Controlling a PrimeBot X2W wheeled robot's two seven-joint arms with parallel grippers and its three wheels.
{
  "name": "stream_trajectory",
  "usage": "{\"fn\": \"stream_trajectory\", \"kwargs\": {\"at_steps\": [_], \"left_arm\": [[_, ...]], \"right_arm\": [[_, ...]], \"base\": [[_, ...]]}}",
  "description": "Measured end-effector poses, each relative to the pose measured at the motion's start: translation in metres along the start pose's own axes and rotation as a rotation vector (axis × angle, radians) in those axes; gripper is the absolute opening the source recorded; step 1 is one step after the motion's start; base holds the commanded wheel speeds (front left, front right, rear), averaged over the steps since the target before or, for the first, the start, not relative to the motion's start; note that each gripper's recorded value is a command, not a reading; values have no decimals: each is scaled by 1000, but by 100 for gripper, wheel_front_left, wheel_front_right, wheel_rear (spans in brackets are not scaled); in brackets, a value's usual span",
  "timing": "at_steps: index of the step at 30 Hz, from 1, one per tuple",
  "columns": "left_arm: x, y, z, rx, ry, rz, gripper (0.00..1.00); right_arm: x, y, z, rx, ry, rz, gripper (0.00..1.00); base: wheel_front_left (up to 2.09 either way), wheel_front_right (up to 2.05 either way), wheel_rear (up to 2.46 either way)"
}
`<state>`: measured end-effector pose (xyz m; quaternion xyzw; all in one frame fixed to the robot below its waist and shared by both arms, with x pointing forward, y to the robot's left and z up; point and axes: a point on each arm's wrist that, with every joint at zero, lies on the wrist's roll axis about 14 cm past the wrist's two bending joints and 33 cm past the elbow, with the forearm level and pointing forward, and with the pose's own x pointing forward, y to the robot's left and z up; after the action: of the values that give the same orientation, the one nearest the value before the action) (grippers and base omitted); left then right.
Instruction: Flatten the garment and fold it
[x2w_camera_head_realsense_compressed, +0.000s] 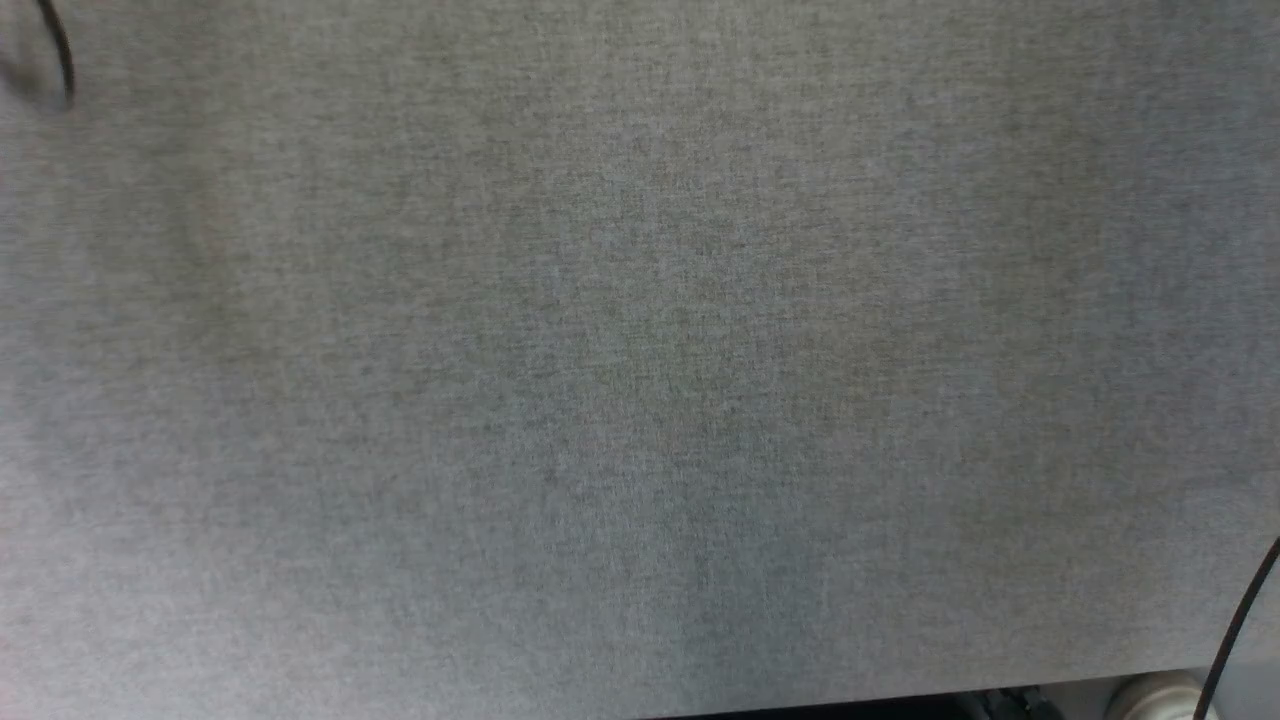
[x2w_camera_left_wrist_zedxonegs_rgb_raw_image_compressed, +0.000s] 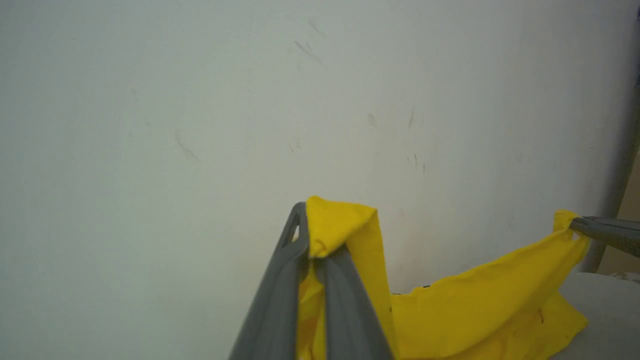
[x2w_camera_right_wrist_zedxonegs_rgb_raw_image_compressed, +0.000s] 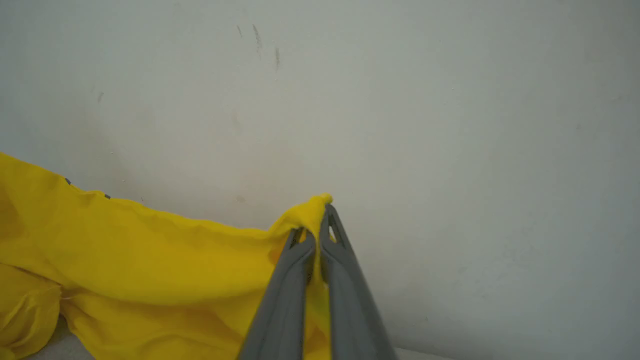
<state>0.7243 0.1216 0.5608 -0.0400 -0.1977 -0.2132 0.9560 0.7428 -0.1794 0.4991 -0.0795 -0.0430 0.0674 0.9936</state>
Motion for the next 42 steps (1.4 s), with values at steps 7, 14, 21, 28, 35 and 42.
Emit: {"fn": "stream_trajectory", "kwargs": {"at_steps": [7,14,21,28,35,42], "left_arm": [[-60,-10,-17,-58,140,19,0],[-125,-28,-23,-135,264,73,0],[-190,-45,-29,-236,404,134,0],[-260,-73,-37,-349,588,177,0],[-321,-88,-27,-436,694,270,0],[-375,-115,-14,-538,801,320,0]], "right_arm": [[-51,-9,-18,48,87,10,0],[-111,-12,-39,129,194,-8,0],[-176,-6,-61,246,305,-48,0],[-249,1,-83,360,458,-89,0],[-319,-2,-88,440,560,-145,0],[-372,1,-78,496,613,-171,0]], "base": [[0,0,0],[0,0,0],[0,0,0],[0,0,0],[0,0,0],[0,0,0]]}}
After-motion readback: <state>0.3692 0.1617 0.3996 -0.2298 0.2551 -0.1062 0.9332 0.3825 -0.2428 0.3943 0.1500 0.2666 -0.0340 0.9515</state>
